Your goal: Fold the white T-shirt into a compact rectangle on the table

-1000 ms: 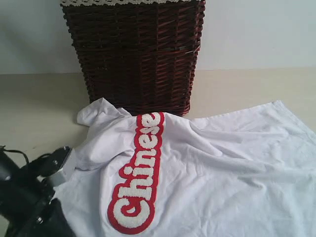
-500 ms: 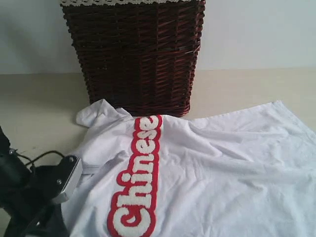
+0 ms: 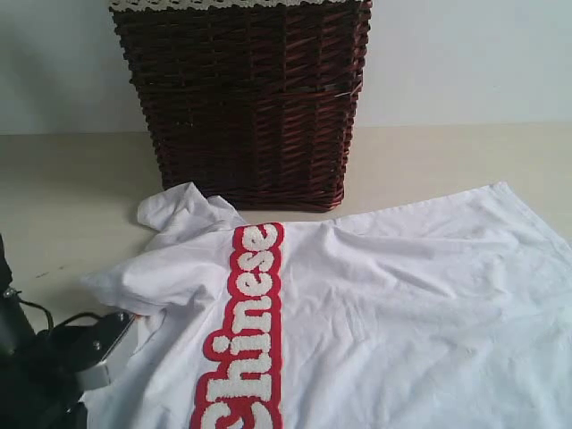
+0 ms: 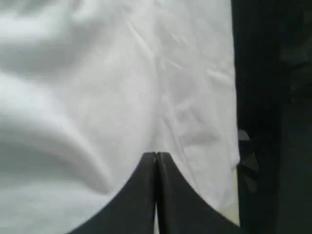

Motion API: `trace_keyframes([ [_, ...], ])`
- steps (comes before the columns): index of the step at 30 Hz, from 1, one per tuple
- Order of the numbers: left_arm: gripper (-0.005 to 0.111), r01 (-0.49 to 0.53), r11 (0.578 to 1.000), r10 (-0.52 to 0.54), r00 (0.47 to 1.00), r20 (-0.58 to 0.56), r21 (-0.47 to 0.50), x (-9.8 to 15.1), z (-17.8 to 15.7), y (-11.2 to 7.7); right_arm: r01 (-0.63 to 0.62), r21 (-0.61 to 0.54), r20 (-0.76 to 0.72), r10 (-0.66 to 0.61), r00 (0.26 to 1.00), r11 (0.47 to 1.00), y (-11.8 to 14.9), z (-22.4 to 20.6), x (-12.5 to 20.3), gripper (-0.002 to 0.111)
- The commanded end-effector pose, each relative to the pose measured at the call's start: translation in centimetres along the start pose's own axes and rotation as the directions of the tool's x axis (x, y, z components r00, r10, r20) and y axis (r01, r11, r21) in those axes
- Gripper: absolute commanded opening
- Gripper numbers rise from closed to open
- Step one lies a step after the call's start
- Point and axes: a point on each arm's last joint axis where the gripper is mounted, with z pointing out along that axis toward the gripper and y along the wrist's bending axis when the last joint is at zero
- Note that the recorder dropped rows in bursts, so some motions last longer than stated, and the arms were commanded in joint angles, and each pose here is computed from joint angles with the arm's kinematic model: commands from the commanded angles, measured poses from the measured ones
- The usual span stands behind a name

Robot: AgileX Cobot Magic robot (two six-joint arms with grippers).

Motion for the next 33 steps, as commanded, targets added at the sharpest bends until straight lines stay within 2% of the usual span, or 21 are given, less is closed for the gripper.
trace_keyframes([
  [1,0.000,-0.008,0.993,0.021,0.994,0.112,-0.116,-1.9,-1.6,0.9,0.006,0.003,0.004,-0.006,1.000,1.000,0.0,0.0,0.1,0.017],
  [3,0.000,-0.025,0.961,0.053,0.994,0.094,-0.276,-2.0,-1.8,2.8,0.006,0.003,0.004,-0.006,1.000,1.000,0.0,0.0,0.1,0.017],
  [4,0.000,-0.044,0.933,0.066,0.997,0.049,-0.358,-1.5,-1.5,4.1,0.006,0.003,0.004,-0.006,1.000,1.000,0.0,0.0,0.1,0.017],
  [6,0.000,-0.108,0.892,0.104,0.994,-0.034,-0.439,-0.8,-1.3,5.4,0.006,0.003,0.004,-0.006,1.000,1.000,0.0,0.0,0.1,0.017],
  [7,0.000,-0.116,0.885,0.104,0.993,-0.052,-0.450,-0.6,-1.1,5.7,0.006,0.003,0.004,-0.006,1.000,1.000,0.0,0.0,0.1,0.017],
  [9,0.000,-0.175,0.901,0.136,0.983,-0.124,-0.397,0.0,-0.7,5.6,0.006,0.003,0.004,-0.006,1.000,1.000,0.0,0.0,0.1,0.017],
  [10,0.000,-0.194,0.930,0.147,0.975,-0.168,-0.311,0.6,-0.3,5.0,0.006,0.003,0.004,-0.006,1.000,1.000,0.0,0.0,0.1,0.017],
  [12,0.000,-0.181,0.960,0.132,0.966,-0.221,-0.216,1.5,0.2,4.0,0.006,0.003,0.004,-0.006,1.000,1.000,0.0,0.0,0.1,0.017],
  [17,0.000,-0.131,0.991,0.117,0.953,-0.280,-0.033,3.9,2.4,0.7,0.006,0.003,0.004,-0.006,1.000,1.000,0.0,0.0,0.1,0.017],
  [20,0.000,-0.116,0.993,0.118,0.948,-0.295,0.025,4.6,3.1,-0.4,0.006,0.003,0.004,-0.006,1.000,1.000,0.0,0.0,0.1,0.017],
  [23,0.000,-0.096,0.995,0.091,0.953,-0.288,-0.002,4.6,3.1,-0.5,0.006,0.003,0.004,-0.006,1.000,1.000,0.0,0.0,0.1,0.017],
  [28,0.000,-0.076,0.982,0.038,0.975,-0.219,-0.171,3.2,1.7,0.7,0.006,0.003,0.004,-0.006,1.000,1.000,0.0,0.0,0.1,0.017],
  [33,0.000,-0.072,0.967,0.032,0.987,-0.160,-0.246,1.4,-0.5,1.3,0.006,0.003,0.004,-0.006,1.000,1.000,0.0,0.0,0.1,0.017],
])
